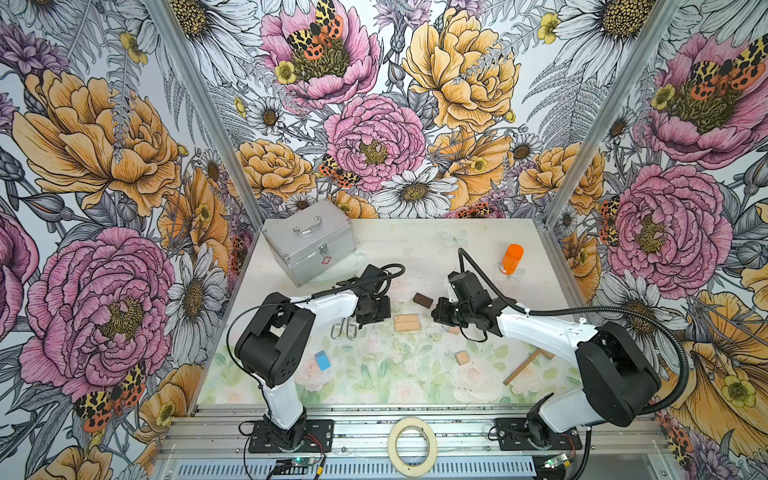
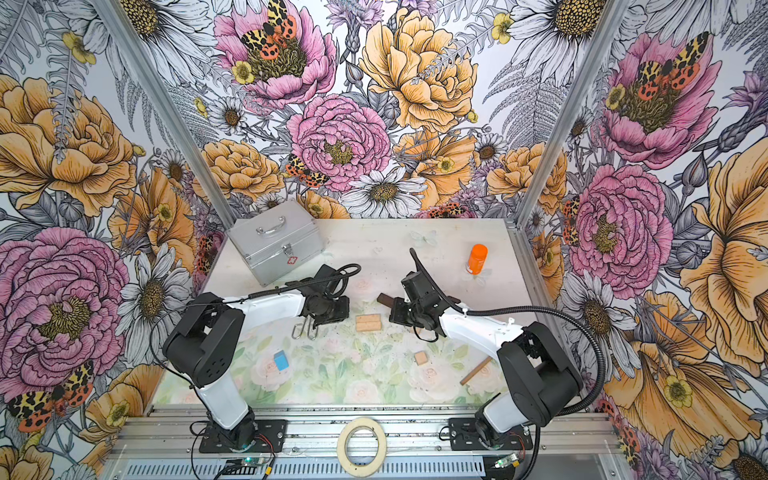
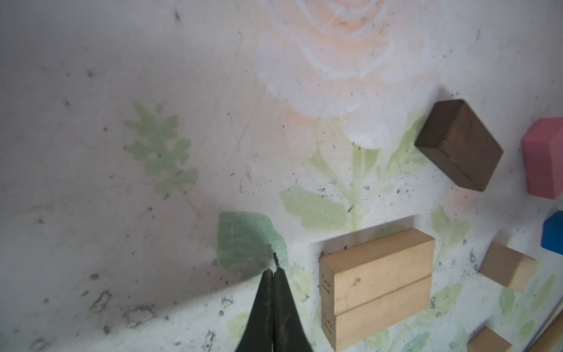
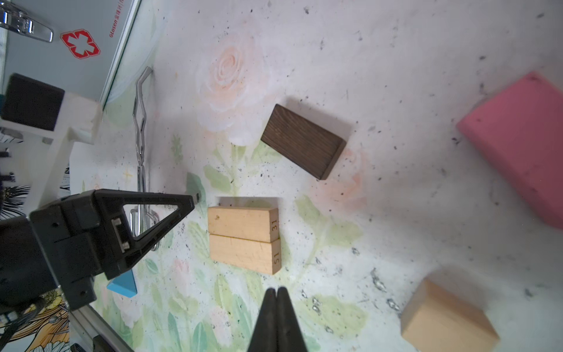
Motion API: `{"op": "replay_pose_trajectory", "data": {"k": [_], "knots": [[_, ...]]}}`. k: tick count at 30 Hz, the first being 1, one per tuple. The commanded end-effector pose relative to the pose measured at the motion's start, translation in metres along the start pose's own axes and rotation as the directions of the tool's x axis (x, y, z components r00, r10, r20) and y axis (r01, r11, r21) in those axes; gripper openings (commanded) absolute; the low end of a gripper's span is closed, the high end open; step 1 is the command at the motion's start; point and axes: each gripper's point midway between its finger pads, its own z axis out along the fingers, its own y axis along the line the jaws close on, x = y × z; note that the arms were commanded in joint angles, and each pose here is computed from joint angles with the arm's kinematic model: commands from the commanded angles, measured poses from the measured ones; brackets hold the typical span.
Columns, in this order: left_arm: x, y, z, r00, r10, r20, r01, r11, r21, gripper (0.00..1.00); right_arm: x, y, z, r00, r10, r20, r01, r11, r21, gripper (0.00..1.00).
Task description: Build the wood block tower
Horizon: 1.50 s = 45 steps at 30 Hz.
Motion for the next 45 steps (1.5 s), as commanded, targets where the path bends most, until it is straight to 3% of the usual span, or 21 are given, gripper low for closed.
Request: {"op": "replay_pose_trajectory", "data": {"k": [1, 14, 15, 32, 40, 45], "knots": [[-0.007, -0.010, -0.001, 1.000, 0.024, 0.009, -0.024, 0.999, 0.026, 0.00, -0.004, -0.005, 0.000, 1.000, -0.014, 0.010, 0.014, 1.000, 0.009, 0.00], [0.000, -0.030, 0.002, 0.998, 0.057, -0.012, -0.056, 0.997, 0.058, 0.00, -0.004, -0.012, -0.003, 1.000, -0.004, 0.019, 0.004, 1.000, 0.017, 0.00], [0.006, -0.025, 0.013, 0.998, 0.055, -0.043, -0.053, 0.998, 0.038, 0.00, -0.004, -0.013, -0.003, 1.000, -0.002, 0.019, 0.002, 1.000, 0.017, 0.00], [0.007, -0.026, 0.014, 0.997, 0.066, -0.047, -0.065, 0.998, 0.023, 0.00, -0.002, -0.017, -0.005, 1.000, 0.004, 0.026, -0.005, 1.000, 0.018, 0.00], [-0.008, -0.014, 0.004, 0.999, 0.054, -0.009, -0.054, 0.999, -0.007, 0.00, -0.014, -0.019, -0.021, 0.998, -0.002, 0.062, 0.000, 0.999, 0.035, 0.00], [-0.032, -0.015, -0.025, 0.995, 0.068, 0.078, -0.067, 0.998, -0.008, 0.00, -0.023, -0.026, -0.034, 0.996, -0.026, 0.087, 0.017, 0.995, 0.097, 0.00]]}}
